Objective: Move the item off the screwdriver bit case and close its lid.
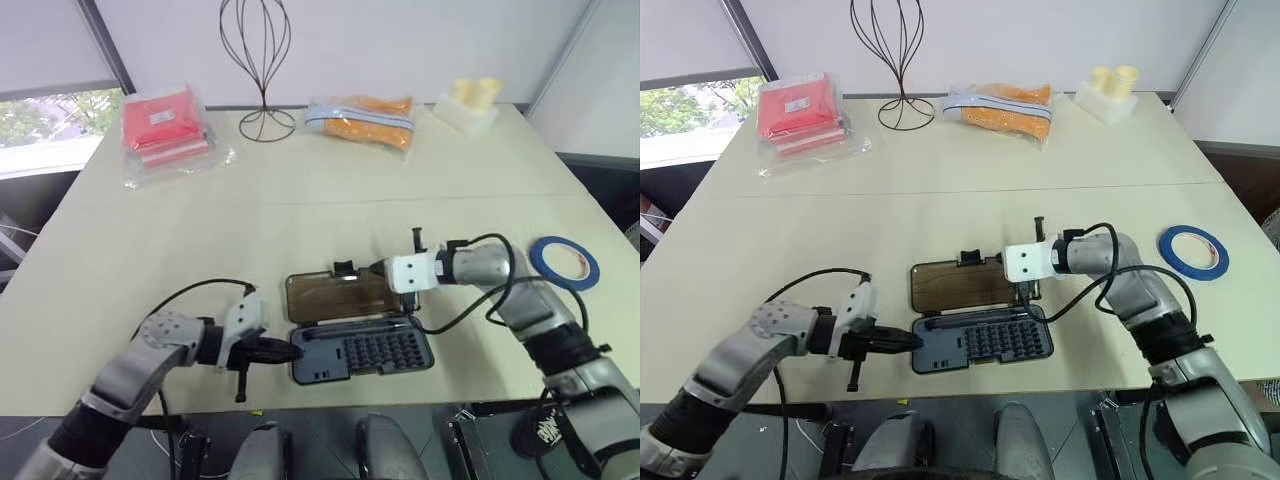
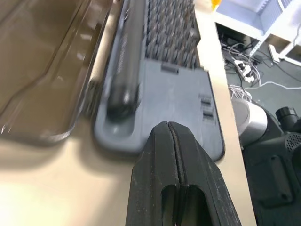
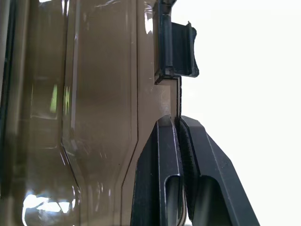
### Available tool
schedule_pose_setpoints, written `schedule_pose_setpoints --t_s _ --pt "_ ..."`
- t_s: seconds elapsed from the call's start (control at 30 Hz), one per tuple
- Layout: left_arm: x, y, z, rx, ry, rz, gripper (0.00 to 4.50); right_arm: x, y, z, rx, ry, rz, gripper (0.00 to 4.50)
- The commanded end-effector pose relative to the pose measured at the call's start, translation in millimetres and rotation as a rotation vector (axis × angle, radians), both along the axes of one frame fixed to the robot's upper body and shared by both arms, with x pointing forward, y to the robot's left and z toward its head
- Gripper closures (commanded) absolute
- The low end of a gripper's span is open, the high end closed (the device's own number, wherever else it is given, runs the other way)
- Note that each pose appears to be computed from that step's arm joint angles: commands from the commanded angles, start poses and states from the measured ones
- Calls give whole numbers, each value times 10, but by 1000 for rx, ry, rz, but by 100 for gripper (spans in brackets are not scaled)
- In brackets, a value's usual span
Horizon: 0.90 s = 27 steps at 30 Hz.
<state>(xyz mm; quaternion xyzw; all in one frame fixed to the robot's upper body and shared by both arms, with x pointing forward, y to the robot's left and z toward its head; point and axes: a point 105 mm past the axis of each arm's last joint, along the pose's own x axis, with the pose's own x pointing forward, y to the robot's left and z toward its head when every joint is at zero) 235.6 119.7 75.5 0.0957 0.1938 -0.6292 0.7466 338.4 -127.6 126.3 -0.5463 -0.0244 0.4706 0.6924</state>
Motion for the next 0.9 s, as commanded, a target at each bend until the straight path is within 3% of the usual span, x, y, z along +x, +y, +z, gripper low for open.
schedule_pose_setpoints --t_s 0.03,0.37,0.57,0.7,0.9 --pt "75 194 17 33 22 82 450 88 -80 346 74 -180 -87 446" --pt "257 626 338 -14 25 261 450 -7 -65 530 146 -326 -129 446" --pt "573 784 445 -38 -16 371 450 -79 1 563 157 -346 -103 446" --pt "980 728 486 -40 -96 414 450 -172 88 571 175 -331 -62 446" --pt "1255 554 493 -35 -140 365 450 -187 102 576 167 -331 -60 446"
